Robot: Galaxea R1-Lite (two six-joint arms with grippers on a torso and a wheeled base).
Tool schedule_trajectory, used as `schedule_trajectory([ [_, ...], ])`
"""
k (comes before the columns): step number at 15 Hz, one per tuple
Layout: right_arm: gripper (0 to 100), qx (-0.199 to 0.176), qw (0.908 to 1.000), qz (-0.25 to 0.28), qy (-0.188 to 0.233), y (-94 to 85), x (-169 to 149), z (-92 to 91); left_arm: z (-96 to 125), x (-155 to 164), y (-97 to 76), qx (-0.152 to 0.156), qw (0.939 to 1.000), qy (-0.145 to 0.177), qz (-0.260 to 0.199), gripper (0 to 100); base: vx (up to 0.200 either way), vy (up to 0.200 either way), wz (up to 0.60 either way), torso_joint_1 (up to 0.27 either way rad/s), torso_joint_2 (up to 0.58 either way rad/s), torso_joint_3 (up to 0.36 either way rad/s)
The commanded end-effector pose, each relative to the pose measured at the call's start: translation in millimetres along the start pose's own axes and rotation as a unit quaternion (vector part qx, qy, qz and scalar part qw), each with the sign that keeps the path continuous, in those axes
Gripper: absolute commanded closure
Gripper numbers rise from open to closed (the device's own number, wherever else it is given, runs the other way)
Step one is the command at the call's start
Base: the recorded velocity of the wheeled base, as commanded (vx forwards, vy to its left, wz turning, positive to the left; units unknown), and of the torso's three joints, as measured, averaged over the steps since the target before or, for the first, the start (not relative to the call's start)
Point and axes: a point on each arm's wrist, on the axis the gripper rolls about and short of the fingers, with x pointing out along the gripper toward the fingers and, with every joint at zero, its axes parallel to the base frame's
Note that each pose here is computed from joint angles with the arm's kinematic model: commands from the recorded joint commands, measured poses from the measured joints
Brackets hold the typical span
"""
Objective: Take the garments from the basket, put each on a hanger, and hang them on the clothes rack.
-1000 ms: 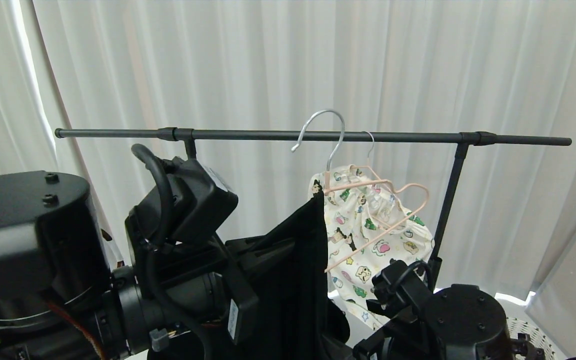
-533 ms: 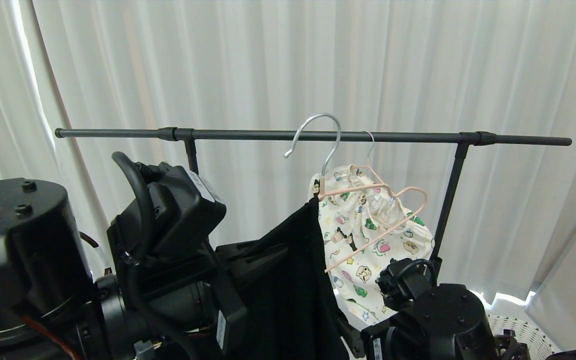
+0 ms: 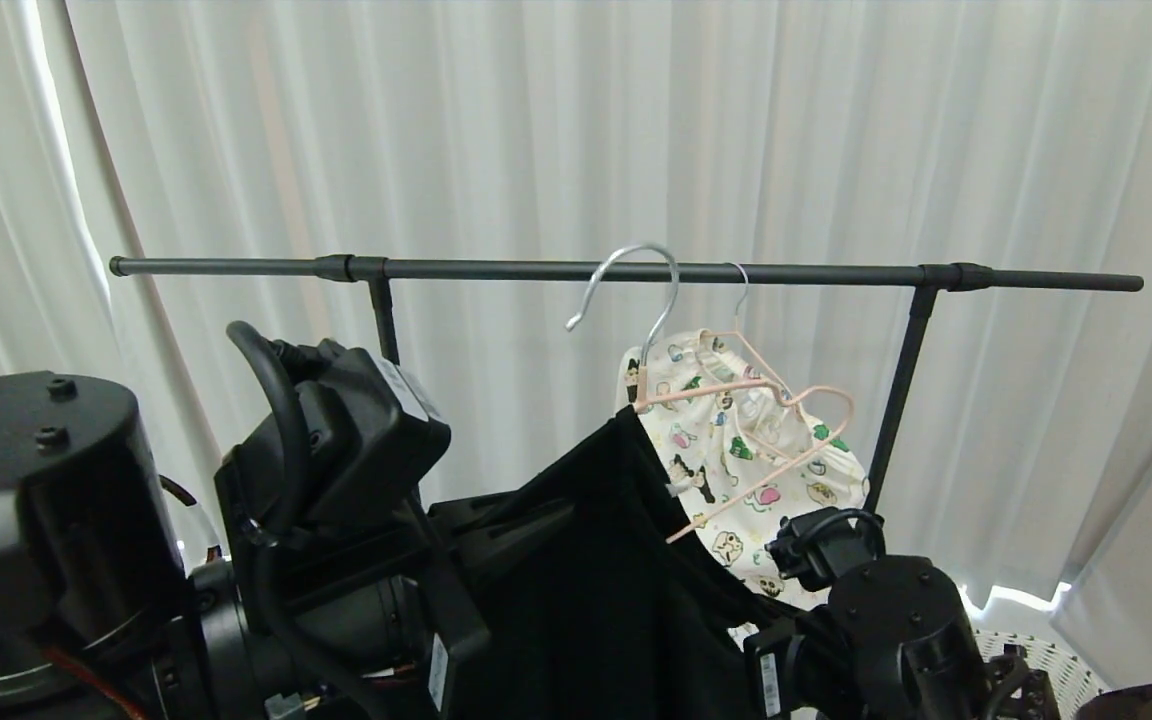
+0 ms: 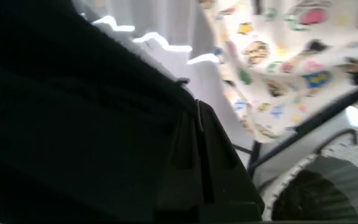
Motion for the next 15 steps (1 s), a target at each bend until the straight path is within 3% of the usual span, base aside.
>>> schedule_trajectory([
  [1,100,0.013,0.9991,-0.039,-0.009,-22.7,0.4,7.3,-11.3,-1.8,-1.7,-0.003,0.9998,0.019,-0.002,100,0.000,0.000,0.00,0.000,0.00,0.000],
  [5,100,0.034,0.9950,-0.089,-0.031,-55.6,-2.5,22.8,-26.2,-11.1,-6.2,-0.004,0.9992,0.039,-0.008,100,0.000,0.000,0.00,0.000,0.00,0.000],
  [10,100,0.061,0.9907,-0.101,-0.068,-70.4,-14.4,40.4,-43.9,-13.2,-13.6,-0.007,0.9952,0.059,-0.077,100,0.000,0.000,0.00,0.000,0.00,0.000],
  [13,100,0.055,0.9916,-0.067,-0.096,-78.6,-32.4,54.5,-71.0,3.4,-16.8,-0.023,0.9873,0.129,-0.090,100,0.000,0.000,0.00,0.000,0.00,0.000],
  [15,100,0.040,0.9925,-0.048,-0.105,-85.5,-36.8,61.6,-74.5,14.7,-16.5,-0.025,0.9850,0.143,-0.093,100,0.000,0.000,0.00,0.000,0.00,0.000],
])
